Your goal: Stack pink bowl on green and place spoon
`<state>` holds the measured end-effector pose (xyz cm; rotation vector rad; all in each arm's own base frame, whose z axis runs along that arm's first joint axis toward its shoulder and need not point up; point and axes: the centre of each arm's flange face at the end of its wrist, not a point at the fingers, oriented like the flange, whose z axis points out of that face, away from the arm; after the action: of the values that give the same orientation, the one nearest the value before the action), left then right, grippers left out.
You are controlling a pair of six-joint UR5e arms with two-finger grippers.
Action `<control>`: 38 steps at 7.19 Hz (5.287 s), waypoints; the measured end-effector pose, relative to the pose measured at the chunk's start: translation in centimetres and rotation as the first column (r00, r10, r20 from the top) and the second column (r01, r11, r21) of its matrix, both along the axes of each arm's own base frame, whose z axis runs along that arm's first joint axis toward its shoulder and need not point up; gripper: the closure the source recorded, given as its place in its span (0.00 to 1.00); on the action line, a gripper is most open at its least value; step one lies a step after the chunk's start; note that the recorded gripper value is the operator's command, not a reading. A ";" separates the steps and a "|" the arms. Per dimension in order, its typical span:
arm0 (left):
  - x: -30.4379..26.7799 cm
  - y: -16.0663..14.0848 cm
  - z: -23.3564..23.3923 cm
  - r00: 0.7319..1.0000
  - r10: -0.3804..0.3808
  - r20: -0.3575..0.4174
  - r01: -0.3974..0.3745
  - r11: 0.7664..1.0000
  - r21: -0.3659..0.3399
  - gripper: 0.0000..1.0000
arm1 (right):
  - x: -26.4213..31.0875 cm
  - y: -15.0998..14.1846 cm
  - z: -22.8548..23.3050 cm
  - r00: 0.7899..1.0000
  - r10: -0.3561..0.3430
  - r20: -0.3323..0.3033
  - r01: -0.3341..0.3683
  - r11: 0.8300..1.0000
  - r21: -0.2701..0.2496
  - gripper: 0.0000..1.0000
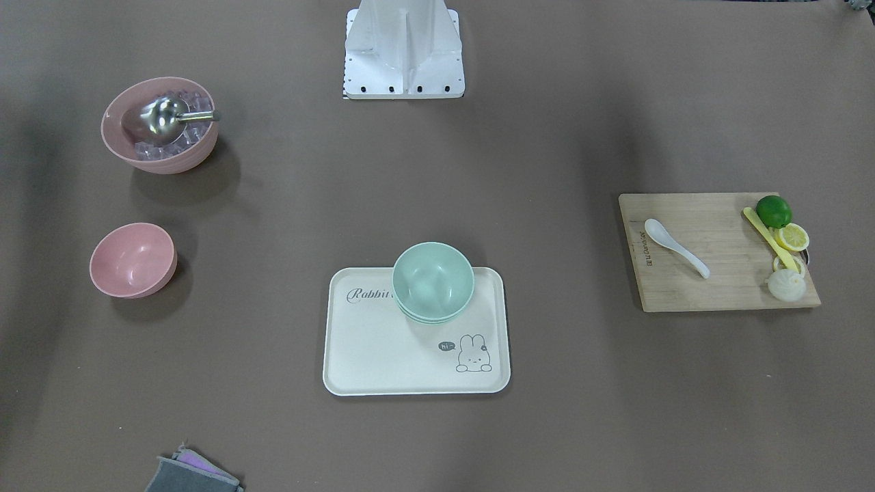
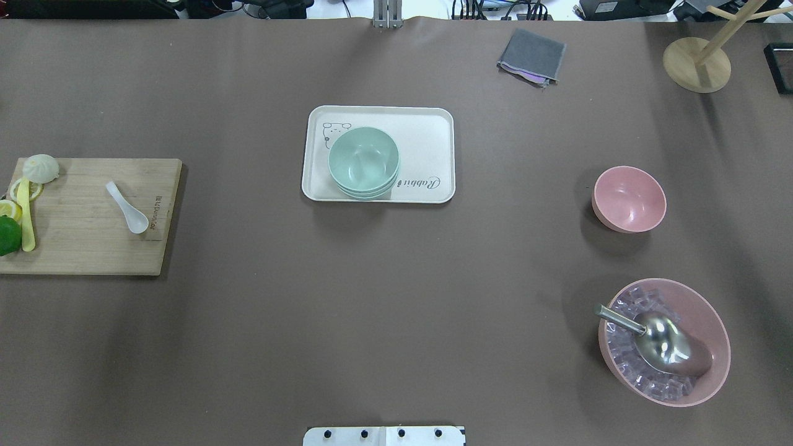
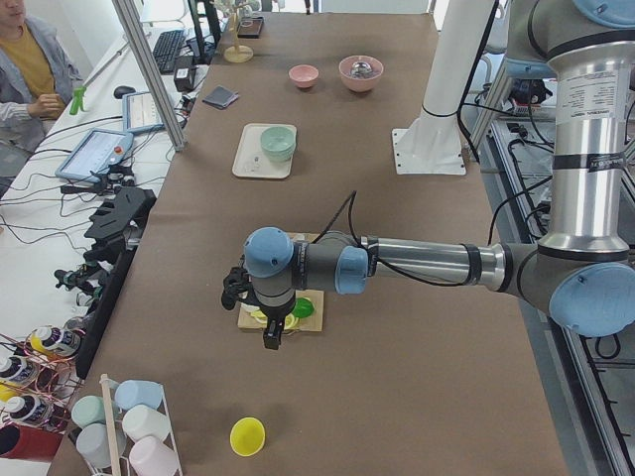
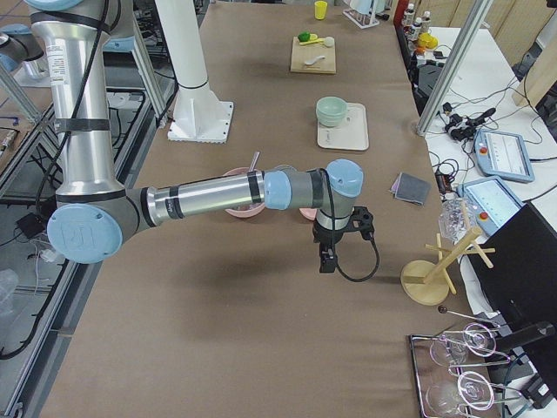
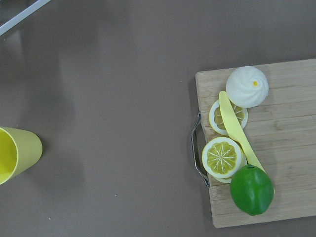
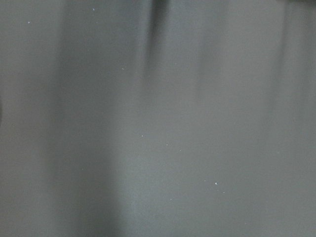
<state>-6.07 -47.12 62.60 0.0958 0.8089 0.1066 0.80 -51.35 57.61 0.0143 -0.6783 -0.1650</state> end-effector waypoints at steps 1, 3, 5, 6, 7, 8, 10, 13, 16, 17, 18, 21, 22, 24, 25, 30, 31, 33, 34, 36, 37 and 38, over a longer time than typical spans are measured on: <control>0.0 0.0 -0.3 1.000 -0.001 0.001 0.001 1.000 0.005 0.02 | 0.0 0.0 0.0 1.000 0.000 0.001 0.000 1.000 0.000 0.00; 0.0 -0.1 -0.9 1.000 -0.008 0.000 0.008 1.000 0.011 0.02 | -0.1 0.0 -0.1 1.000 -0.001 0.002 0.001 1.000 0.003 0.00; 0.0 0.0 -0.7 1.000 -0.010 -0.002 0.010 1.000 0.006 0.02 | -0.1 0.0 -0.2 1.000 -0.003 0.001 0.003 1.000 0.006 0.00; -0.1 0.1 -0.5 1.000 -0.009 -0.003 0.009 1.000 0.005 0.02 | -0.3 -0.1 -0.1 1.000 -0.008 0.000 0.008 1.000 0.011 0.00; -0.1 0.1 -0.4 1.000 -0.009 -0.005 0.009 1.000 0.001 0.02 | -0.6 -0.1 -0.2 1.000 -0.015 0.001 0.015 1.000 0.021 0.00; 0.0 0.1 -0.4 1.000 -0.010 -0.006 0.010 1.000 0.001 0.02 | -0.9 -0.2 -0.4 1.000 -0.021 0.003 0.021 0.999 0.029 0.00; 0.0 0.0 -0.9 1.000 -0.009 -0.008 0.010 1.000 0.010 0.02 | -1.2 -0.2 -0.9 1.000 -0.026 0.009 0.026 0.999 0.041 0.00; 0.0 0.0 -1.2 1.000 -0.010 -0.010 0.010 1.000 0.015 0.02 | -2.0 -0.1 -1.5 0.997 -0.037 0.064 0.034 0.999 0.040 0.00; 0.1 0.0 -1.2 1.000 -0.008 -0.011 0.009 1.000 0.015 0.02 | -5.4 -0.2 -2.2 0.991 -0.045 0.126 0.043 0.999 0.021 0.00; 0.1 0.0 -1.1 1.000 -0.009 -0.011 0.009 1.000 0.014 0.02 | -8.3 -0.3 -2.9 0.990 -0.032 0.134 0.032 0.999 -0.001 0.00; 0.1 0.0 -1.0 1.000 -0.008 -0.011 0.008 1.000 0.013 0.02 | -10.4 -0.4 -3.5 0.989 -0.008 0.146 0.008 1.000 0.001 0.00; 0.2 0.0 -0.7 1.000 -0.005 -0.010 0.005 1.000 0.008 0.02 | -15.7 -0.2 -3.5 0.988 0.020 0.152 -0.022 1.000 0.013 0.04; 0.2 -0.1 -0.7 1.000 -0.004 -0.010 0.004 1.000 0.008 0.02 | -17.3 -0.1 -3.8 0.989 0.020 0.148 -0.022 1.000 0.013 0.09; 0.4 -0.1 -0.7 1.000 -0.001 -0.010 0.001 1.000 0.008 0.02 | -20.6 -0.1 -4.2 0.990 0.007 0.139 -0.007 1.000 0.002 0.10; 0.4 -0.1 -0.7 1.000 0.000 -0.010 0.000 1.000 0.009 0.02 | -22.0 -0.4 -4.1 0.992 -0.005 0.130 0.005 1.000 0.002 0.13; 0.4 -0.3 -1.0 1.000 -0.001 -0.009 0.001 1.000 0.014 0.02 | -26.3 -1.1 -2.7 0.992 -0.031 0.122 0.034 0.999 -0.020 0.99; 0.4 -0.4 -1.0 1.000 -0.001 -0.009 0.001 1.000 0.015 0.02 | -26.6 -1.2 -2.1 0.991 -0.032 0.129 0.034 0.999 -0.015 1.00; 0.4 -0.4 -1.1 1.000 -0.001 -0.010 0.001 1.000 0.016 0.02 | -26.9 -1.6 -2.6 0.990 -0.006 0.144 0.010 0.999 -0.031 1.00; 0.4 -0.4 -1.1 1.000 -0.001 -0.010 0.001 1.000 0.016 0.02 | -27.0 -1.7 -3.1 0.989 0.010 0.149 -0.004 0.999 -0.040 1.00; 2.3 -0.8 -1.9 1.000 -0.001 -0.025 0.001 1.000 -0.004 0.02 | -27.7 -2.6 -7.1 0.979 0.078 0.187 -0.065 0.995 -0.071 1.00; 5.4 -1.3 -3.2 0.998 -0.026 -0.049 0.024 0.999 -0.044 0.02 | -29.1 -3.8 -11.6 0.962 0.146 0.231 -0.119 0.985 -0.124 1.00; 8.4 -1.8 -4.5 0.994 -0.081 -0.070 0.075 0.993 -0.093 0.02 | -31.5 -4.7 -16.5 0.941 0.208 0.267 -0.162 0.970 -0.184 1.00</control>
<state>2.35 -48.92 58.08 0.0466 0.8815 -0.0075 -30.74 -56.08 41.15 -0.0525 -0.9726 0.0762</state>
